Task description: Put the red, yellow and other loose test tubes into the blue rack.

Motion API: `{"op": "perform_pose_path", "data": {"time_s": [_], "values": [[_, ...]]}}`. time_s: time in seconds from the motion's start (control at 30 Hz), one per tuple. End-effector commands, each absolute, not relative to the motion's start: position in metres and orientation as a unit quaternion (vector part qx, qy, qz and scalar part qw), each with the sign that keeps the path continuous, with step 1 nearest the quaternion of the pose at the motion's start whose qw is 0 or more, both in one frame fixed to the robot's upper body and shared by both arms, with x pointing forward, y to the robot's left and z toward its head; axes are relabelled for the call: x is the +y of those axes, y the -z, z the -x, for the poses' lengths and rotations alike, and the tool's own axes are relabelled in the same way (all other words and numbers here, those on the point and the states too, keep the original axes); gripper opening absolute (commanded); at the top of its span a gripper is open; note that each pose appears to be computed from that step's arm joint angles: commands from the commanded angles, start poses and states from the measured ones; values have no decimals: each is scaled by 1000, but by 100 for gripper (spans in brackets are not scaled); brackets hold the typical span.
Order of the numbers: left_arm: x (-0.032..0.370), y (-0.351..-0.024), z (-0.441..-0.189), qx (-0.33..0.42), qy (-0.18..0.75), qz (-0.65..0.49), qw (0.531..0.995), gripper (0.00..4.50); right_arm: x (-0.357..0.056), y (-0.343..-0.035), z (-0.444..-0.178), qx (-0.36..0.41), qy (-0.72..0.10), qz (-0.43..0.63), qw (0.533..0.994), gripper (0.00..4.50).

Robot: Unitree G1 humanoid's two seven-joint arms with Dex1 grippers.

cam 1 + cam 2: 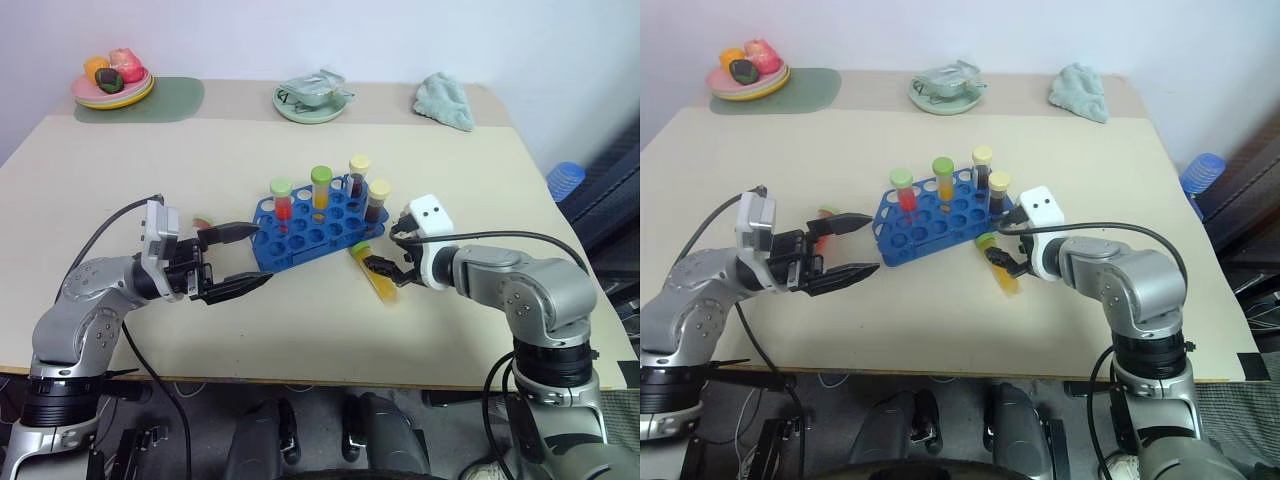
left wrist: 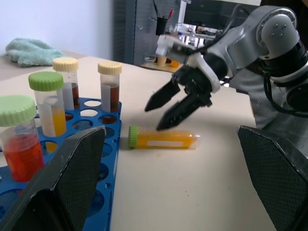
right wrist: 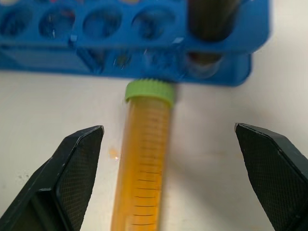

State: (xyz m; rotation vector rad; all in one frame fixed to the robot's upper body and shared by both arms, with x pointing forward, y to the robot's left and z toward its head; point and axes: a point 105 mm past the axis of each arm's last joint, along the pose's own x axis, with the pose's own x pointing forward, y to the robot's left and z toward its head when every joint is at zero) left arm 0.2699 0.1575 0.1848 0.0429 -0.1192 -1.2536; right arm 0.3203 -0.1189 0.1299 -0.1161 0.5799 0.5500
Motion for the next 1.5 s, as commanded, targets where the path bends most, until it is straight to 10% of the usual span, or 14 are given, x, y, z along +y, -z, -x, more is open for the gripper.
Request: {"op": "perform_pose_path", "data": {"time_s": [0.03, 0.27, 0.57, 0.8, 1.1, 1.5], "values": [[159, -188, -269, -67, 586, -28, 807, 450, -115, -135, -324, 271, -263, 62, 924, 444], [161, -188, -268, -67, 583, -30, 809, 450, -106, -122, -328, 287, -259, 71, 919, 444], [163, -188, -266, -63, 579, -32, 813, 450, -98, -111, -332, 283, -262, 85, 919, 79], [164, -189, -265, -62, 577, -32, 814, 450, -94, -134, -335, 214, -284, 119, 927, 79], [165, -189, -266, -60, 577, -32, 814, 450, -69, -187, -286, 31, -510, 80, 856, 79], [162, -191, -269, -63, 582, -30, 810, 450, -44, -240, -321, -193, -470, -83, 857, 79]]}}
